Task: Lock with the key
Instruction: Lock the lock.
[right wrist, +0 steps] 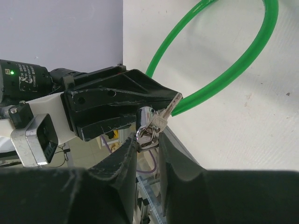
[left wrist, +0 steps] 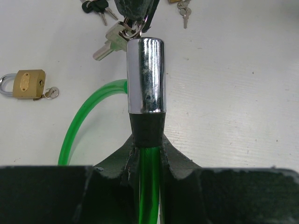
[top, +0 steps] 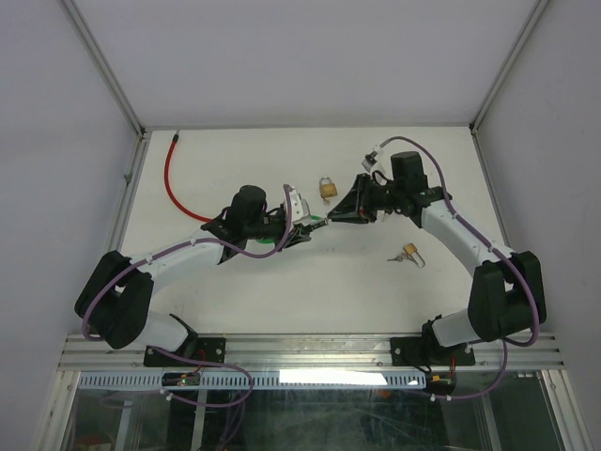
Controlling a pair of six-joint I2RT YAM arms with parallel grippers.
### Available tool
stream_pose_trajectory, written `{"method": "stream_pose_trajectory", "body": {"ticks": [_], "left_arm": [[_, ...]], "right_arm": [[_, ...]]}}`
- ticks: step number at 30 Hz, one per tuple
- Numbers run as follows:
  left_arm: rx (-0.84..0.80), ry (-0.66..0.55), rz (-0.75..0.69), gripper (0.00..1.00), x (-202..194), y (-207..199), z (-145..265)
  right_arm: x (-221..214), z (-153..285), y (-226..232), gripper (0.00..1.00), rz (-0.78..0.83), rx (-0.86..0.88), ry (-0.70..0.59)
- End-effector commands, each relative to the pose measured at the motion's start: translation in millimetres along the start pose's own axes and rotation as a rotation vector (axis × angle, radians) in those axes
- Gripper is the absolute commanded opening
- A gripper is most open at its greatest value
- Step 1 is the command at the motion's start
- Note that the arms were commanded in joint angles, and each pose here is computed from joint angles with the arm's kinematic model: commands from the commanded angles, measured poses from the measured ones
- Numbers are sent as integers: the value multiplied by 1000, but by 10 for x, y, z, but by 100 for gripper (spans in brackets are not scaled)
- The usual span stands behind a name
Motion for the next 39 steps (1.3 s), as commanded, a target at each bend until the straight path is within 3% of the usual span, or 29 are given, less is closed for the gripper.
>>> {"method": "stream_pose_trajectory", "body": {"ticks": [1,7,10,19,26,30,39], "left_arm": [[18,-55,-19,0,191,97,17],[13,-54,-15,0,185,90,18],[6,-53,-15,0,182,82,18],[-8,-51,-20,0,178,69,18],[-17,-48,-19,0,184,59,19],[-12,-45,-17,0,174,65,23],[-13,-31,-11,0,109,42,30]], "right_arm": [[47,101,269,13,143,36,-48],[64,98,278,16,222,38,-65],[102,112,310,13,324,47,-84],[82,142,339,13,834,228,-40],[107,187,333,9,1166,258,-29],[117,203,319,4,1203,248,-19],[143,299,315,0,1077,292,-52]]}}
Point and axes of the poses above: each gripper's point midway between its finger pads, its own z axis back along the fingers, its own y axis along the line the jaws close on, x = y × z, the point moved 7 cm from there along z, back along the fingers, and after that the axes turned 4 degrees about z, right-handed, at the moved point
